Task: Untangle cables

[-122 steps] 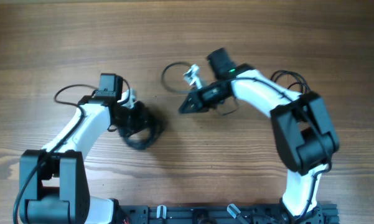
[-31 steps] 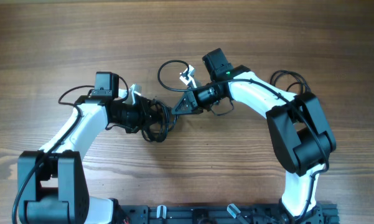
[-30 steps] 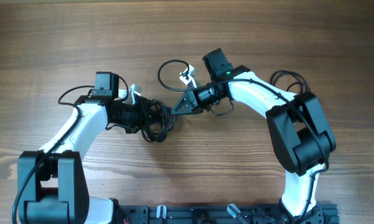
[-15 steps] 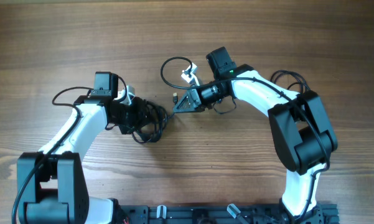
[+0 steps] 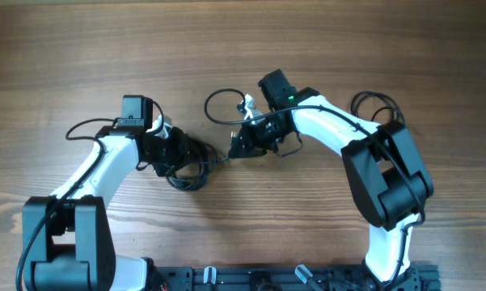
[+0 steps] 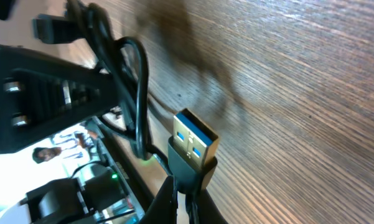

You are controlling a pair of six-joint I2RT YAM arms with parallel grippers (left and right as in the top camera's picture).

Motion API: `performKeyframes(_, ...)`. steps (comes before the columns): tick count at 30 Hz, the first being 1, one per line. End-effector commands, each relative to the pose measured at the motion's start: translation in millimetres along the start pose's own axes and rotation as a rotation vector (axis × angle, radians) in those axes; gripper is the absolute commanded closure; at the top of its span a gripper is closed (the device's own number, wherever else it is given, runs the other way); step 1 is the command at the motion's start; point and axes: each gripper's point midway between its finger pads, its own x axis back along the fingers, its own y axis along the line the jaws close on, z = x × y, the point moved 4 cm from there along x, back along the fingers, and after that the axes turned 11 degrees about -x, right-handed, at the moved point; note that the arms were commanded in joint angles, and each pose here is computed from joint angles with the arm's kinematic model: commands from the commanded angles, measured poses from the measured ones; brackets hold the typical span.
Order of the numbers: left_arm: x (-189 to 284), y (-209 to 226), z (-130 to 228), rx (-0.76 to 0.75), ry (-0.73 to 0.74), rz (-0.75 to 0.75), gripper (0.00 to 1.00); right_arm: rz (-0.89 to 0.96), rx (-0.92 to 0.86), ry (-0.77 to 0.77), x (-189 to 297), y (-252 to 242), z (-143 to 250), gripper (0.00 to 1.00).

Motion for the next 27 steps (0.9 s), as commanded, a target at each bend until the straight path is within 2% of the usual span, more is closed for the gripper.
performKeyframes(1, -1, -6, 7, -0.045, 0.054, 0.1, 0.96, 0.102, 0.003, -0.039, -5, -5, -1, 0.96)
performKeyframes(9, 8, -38, 21, -0.24, 0.127, 0.367, 0.96, 0.126, 0.017, -0.039, -10, -5, 1, 0.94)
performKeyframes(10, 9, -39, 22, -0.263, 0.127, 0.384, 0.96, 0.131, 0.019, -0.042, -10, -5, 1, 0.89)
performKeyframes(11, 9, -41, 23, -0.293, 0.125, 0.399, 0.96, 0.144, 0.029, -0.048, -10, -7, 0, 0.75)
performKeyframes(13, 9, -41, 23, -0.352, 0.114, 0.403, 0.96, 0.16, 0.036, -0.054, -9, -9, 0, 0.56)
performKeyframes(15, 9, -40, 24, -0.422, 0.104, 0.406, 0.96, 0.163, 0.071, -0.049, -9, -10, 0, 0.46)
performKeyframes(18, 10, -38, 28, -0.49, 0.11, 0.407, 0.96, 0.122, 0.102, -0.034, -4, -9, -1, 0.44)
performKeyframes(24, 10, -35, 36, -0.596, 0.121, 0.412, 0.96, -0.25, 0.178, 0.02, 35, 14, -4, 0.43)
performKeyframes(27, 10, -35, 36, -0.646, 0.112, 0.416, 0.96, -0.314, 0.161, 0.014, 47, 14, -8, 0.43)
